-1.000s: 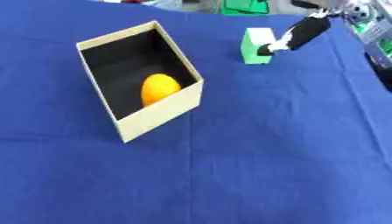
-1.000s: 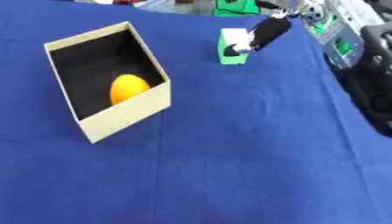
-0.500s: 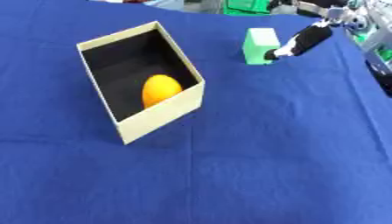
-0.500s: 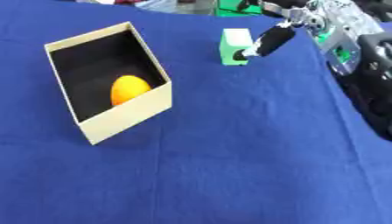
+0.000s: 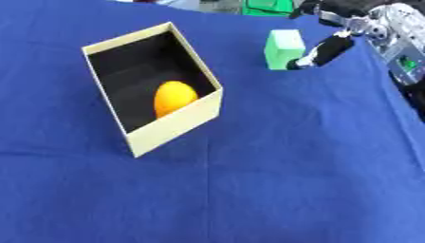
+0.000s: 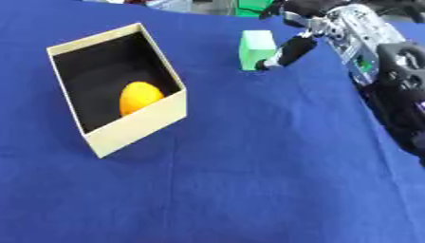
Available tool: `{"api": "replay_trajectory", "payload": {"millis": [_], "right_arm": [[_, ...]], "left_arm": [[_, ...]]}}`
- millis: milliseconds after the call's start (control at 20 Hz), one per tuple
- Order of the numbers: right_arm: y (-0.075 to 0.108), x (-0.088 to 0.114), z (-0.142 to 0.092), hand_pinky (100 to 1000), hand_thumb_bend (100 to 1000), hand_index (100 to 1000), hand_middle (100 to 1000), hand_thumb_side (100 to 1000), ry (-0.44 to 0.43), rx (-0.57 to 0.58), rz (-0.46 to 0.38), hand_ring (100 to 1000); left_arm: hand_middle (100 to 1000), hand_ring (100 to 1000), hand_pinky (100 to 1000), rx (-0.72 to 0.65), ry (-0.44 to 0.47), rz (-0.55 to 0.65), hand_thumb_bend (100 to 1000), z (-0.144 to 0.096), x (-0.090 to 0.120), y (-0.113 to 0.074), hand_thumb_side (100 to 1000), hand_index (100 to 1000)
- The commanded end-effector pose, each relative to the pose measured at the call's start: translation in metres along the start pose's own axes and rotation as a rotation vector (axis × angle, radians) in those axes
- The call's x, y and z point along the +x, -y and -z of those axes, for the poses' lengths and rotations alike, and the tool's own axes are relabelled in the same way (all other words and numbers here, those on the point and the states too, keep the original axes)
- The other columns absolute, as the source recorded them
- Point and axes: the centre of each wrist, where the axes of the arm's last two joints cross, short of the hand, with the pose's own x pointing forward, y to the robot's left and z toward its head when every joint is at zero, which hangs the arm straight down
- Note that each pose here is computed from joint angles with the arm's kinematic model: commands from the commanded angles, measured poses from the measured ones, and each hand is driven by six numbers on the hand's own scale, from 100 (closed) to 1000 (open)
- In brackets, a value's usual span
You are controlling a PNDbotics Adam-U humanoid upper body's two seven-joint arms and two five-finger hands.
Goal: Pick up objects on the table and place them in the box.
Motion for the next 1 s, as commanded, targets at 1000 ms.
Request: {"api": "replay_trajectory", "payload": {"millis": [1000], "right_arm": [[0.014, -0.023, 0.001, 906, 333, 904, 862, 220, -0.024, 0.036, -0.023, 960]], "left_arm": [[647, 682, 496, -0.01, 0.06, 0.017, 140, 0.011, 0.009, -0.004, 1000, 765]]}}
